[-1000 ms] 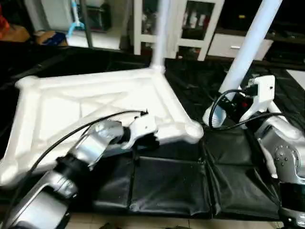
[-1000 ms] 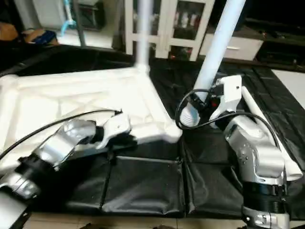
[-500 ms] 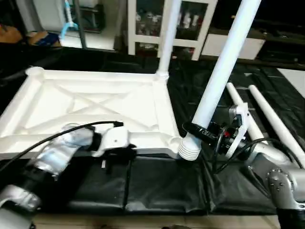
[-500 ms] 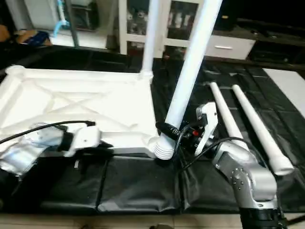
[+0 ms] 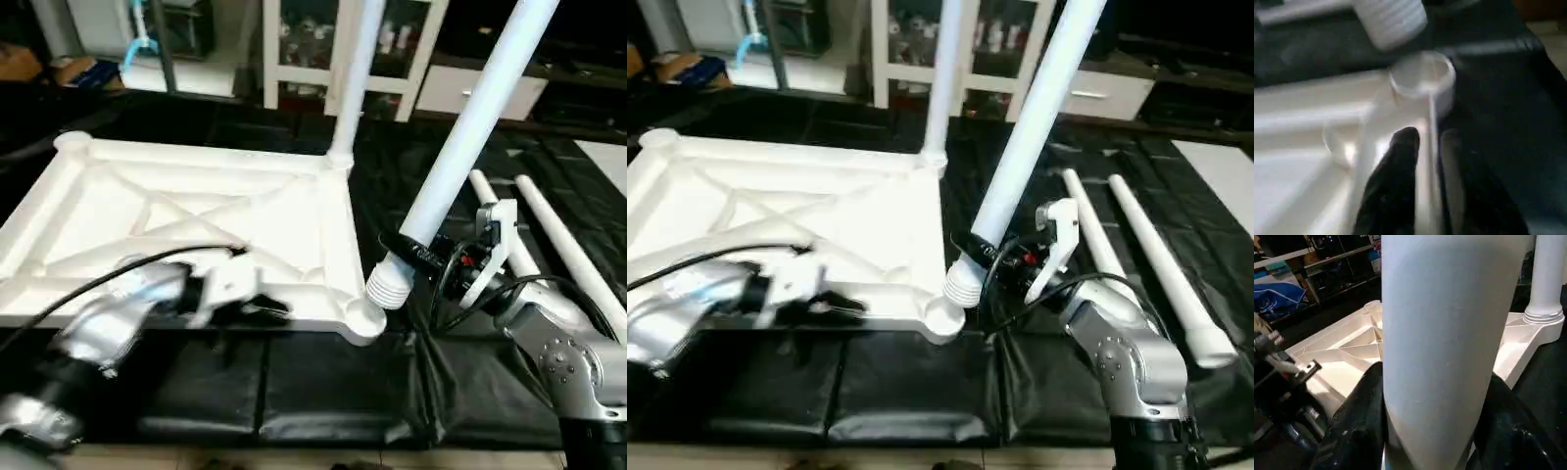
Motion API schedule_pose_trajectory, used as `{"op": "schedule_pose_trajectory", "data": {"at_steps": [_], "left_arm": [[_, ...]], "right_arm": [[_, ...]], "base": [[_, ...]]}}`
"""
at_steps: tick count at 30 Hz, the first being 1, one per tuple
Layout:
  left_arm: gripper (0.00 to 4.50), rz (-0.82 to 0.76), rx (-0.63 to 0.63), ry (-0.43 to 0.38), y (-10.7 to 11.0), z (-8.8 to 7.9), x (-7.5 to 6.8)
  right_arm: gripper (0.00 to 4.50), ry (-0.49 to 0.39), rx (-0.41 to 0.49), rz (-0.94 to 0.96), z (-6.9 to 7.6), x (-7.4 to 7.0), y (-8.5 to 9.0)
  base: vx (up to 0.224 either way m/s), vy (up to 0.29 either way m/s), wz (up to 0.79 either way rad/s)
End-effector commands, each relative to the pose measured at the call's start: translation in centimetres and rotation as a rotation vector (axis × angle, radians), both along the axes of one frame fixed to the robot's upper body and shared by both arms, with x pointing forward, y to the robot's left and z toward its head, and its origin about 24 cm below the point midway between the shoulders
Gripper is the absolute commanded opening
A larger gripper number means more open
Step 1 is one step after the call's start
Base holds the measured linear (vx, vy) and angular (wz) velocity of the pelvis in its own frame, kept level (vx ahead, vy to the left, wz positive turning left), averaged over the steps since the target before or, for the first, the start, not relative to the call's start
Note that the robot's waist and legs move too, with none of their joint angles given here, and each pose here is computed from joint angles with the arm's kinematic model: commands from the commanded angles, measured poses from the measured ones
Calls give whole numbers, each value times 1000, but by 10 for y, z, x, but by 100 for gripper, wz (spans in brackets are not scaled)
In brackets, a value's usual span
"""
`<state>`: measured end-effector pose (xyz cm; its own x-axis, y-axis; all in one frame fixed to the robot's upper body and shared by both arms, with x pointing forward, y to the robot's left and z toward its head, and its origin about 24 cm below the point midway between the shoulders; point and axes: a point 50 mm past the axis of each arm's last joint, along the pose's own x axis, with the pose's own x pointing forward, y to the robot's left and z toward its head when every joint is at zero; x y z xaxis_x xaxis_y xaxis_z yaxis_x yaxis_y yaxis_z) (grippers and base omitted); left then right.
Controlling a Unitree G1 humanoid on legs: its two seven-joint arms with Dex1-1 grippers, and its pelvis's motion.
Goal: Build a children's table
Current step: Insert table leg to table base
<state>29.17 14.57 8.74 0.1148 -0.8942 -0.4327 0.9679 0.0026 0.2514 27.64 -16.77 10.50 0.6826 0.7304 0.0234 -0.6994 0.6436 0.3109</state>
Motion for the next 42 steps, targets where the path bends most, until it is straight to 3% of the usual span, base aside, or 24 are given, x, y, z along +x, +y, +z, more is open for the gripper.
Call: {"op": "schedule_pose_trajectory", "data": {"at_steps": [1, 6, 12, 20, 30, 42], "left_arm": [[137, -5, 7, -34, -7, 6, 3], [143, -2, 52, -35, -13, -1, 3], [143, -14, 109, 43, -10, -9, -4], [143, 35, 202, -3, -6, -19, 1], [143, 28, 255, -1, -7, -25, -1], [29, 2, 321, 68, 3, -33, -9]], "right_arm": [[184, -41, -18, -25, 7, 2, -7], [184, -49, -28, -34, 9, 3, -7], [184, -54, -40, -38, 9, 2, -8], [184, -61, -51, -33, 10, 3, -8], [184, -67, -62, -22, 10, 2, -6], [184, -45, -39, 3, 10, 3, -5]], "base": [[0, 0, 0], [0, 0, 0], [0, 0, 0], [0, 0, 0], [0, 0, 0], [0, 0, 0]]}}
